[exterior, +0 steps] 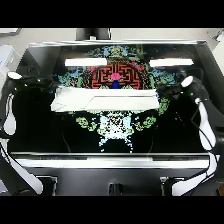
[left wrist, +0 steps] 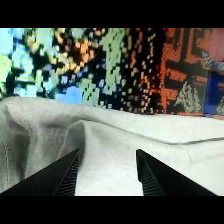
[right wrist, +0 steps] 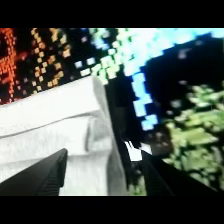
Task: Fold the clothes and pants, and hang the long-sleeved shirts on hangers.
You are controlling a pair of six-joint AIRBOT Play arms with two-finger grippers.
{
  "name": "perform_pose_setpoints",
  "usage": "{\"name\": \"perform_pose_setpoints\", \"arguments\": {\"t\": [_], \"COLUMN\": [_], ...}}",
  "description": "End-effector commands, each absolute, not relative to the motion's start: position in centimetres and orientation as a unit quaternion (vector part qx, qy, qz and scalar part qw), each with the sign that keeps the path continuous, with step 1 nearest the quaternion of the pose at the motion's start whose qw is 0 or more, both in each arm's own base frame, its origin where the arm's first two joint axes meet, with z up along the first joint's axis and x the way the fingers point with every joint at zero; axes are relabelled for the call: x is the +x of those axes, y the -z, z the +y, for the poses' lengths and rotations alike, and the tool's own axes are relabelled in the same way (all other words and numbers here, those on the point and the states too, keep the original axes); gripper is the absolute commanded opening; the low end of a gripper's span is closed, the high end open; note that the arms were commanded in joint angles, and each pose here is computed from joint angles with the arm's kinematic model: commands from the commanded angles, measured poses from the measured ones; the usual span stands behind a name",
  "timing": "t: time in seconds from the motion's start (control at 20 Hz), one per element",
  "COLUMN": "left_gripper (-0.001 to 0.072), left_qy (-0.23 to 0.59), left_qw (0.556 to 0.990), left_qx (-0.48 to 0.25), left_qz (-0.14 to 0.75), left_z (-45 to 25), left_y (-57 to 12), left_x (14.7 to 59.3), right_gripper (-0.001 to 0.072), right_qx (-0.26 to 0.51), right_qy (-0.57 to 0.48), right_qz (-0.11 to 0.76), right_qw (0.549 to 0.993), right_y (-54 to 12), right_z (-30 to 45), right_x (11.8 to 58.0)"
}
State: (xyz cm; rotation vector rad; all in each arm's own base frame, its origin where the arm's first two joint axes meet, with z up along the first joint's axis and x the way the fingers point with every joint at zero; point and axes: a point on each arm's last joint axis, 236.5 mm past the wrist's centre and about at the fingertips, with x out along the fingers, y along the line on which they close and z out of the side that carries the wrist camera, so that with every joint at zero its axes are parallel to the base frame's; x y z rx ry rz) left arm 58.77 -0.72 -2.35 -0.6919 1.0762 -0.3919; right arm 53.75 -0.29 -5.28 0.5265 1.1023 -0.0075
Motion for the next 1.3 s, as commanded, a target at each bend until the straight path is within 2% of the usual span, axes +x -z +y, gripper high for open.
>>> {"name": "perform_pose_setpoints", "arguments": {"t": [0.0,0.1,0.15,0.2,0.35,0.85,1.25], "left_gripper": [0.0575,0.0583,0.0593,0.0623,0.0623,0.0623,0.0622], "left_qy": [0.172,0.161,0.16,0.162,0.168,0.178,0.182], "left_qw": [0.794,0.801,0.803,0.804,0.806,0.793,0.791], "left_qx": [-0.297,-0.276,-0.265,-0.255,-0.244,-0.25,-0.249], "left_qz": [0.502,0.506,0.51,0.513,0.513,0.526,0.529], "left_z": [0.5,0.8,0.6,0.2,-1.1,-4.0,-4.9], "left_y": [-1.6,-3.5,-4.4,-5.2,-7.5,-8.8,-8.8], "left_x": [58.1,57.1,56.5,56.0,55.0,53.9,53.8], "right_gripper": [0.0552,0.0564,0.0618,0.0621,0.065,0.0649,0.0642], "right_qx": [0.293,0.34,0.364,0.389,0.416,0.447,0.404], "right_qy": [-0.001,-0.053,-0.085,-0.119,-0.169,-0.173,-0.154], "right_qz": [0.53,0.544,0.548,0.55,0.562,0.548,0.552], "right_qw": [0.796,0.765,0.748,0.729,0.695,0.685,0.713], "right_y": [2.5,2.2,2.2,2.3,4.3,8.0,10.0], "right_z": [-3.2,-2.9,-2.3,-1.4,0.3,0.8,4.5], "right_x": [51.3,49.9,49.5,49.2,48.7,50.3,52.1]}}
